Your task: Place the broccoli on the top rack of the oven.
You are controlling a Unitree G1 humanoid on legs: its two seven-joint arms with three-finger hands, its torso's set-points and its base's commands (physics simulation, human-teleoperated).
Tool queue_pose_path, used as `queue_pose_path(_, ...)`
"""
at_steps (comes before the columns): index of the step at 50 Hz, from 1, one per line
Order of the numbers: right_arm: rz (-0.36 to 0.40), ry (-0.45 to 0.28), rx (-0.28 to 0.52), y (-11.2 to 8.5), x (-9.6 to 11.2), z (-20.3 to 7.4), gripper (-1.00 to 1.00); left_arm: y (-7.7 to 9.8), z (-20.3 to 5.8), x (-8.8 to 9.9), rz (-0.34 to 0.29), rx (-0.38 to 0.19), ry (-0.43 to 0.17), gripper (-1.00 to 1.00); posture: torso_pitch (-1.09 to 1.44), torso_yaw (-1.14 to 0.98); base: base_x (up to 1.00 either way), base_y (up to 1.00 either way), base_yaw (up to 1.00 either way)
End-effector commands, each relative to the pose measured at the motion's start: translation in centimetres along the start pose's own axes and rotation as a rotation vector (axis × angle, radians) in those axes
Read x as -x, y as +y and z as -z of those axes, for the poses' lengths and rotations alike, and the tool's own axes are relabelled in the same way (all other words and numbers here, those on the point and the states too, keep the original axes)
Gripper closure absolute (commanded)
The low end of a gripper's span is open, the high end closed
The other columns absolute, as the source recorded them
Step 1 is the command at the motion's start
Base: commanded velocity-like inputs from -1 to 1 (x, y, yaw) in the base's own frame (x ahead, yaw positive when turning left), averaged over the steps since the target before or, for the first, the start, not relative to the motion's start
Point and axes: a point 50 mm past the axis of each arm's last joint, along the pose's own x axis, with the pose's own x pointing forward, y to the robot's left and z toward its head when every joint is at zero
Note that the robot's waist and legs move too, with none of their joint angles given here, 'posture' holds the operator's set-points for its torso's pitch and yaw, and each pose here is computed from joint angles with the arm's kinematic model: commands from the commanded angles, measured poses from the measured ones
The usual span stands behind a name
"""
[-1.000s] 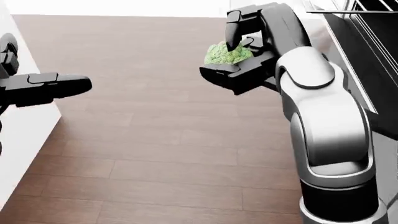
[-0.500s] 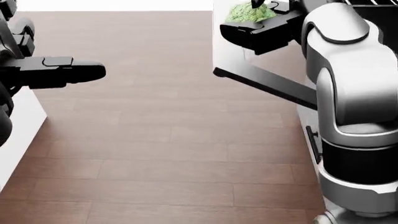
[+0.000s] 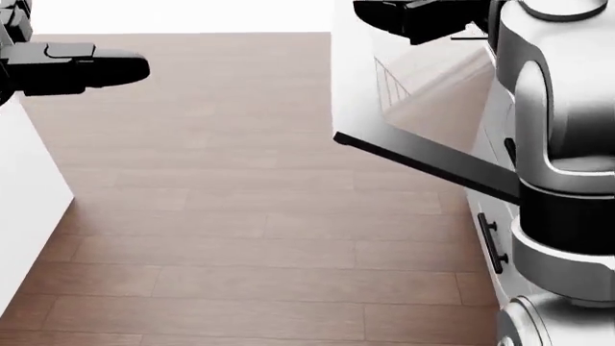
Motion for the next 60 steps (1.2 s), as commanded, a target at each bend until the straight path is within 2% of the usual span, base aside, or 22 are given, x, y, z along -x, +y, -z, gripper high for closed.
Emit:
queue_pose_path(1, -0.002, -0.094, 0.001, 0.0, 0.5, -2.0, 1.00, 0.4, -1.8, 0.2, -0.019, 0.003, -0.084, -1.00, 0.00, 0.00, 0.14, -0.04, 0.00)
queue_pose_path(20, 0.011, -0.085, 0.003, -0.5, 0.2, -1.6, 1.00, 0.4, -2.3, -0.2, -0.020, -0.011, -0.085, -1.00, 0.00, 0.00, 0.15, -0.04, 0.00)
queue_pose_path(26, 0.014, -0.083, 0.003, -0.5, 0.3, -1.5, 1.00, 0.3, -2.4, -0.4, -0.013, -0.023, -0.067, -1.00, 0.00, 0.00, 0.16, -0.15, 0.00)
queue_pose_path(42, 0.021, -0.081, 0.002, -0.9, 0.5, -1.4, 1.00, -0.8, -4.1, -1.6, 0.020, -0.060, -0.066, -1.00, 0.00, 0.00, 0.16, -0.13, 0.00)
queue_pose_path(60, 0.028, -0.080, 0.006, -1.3, 0.6, -1.4, 1.00, -1.1, -3.5, -1.5, 0.031, -0.058, -0.057, -1.00, 0.00, 0.00, 0.16, -0.12, 0.00)
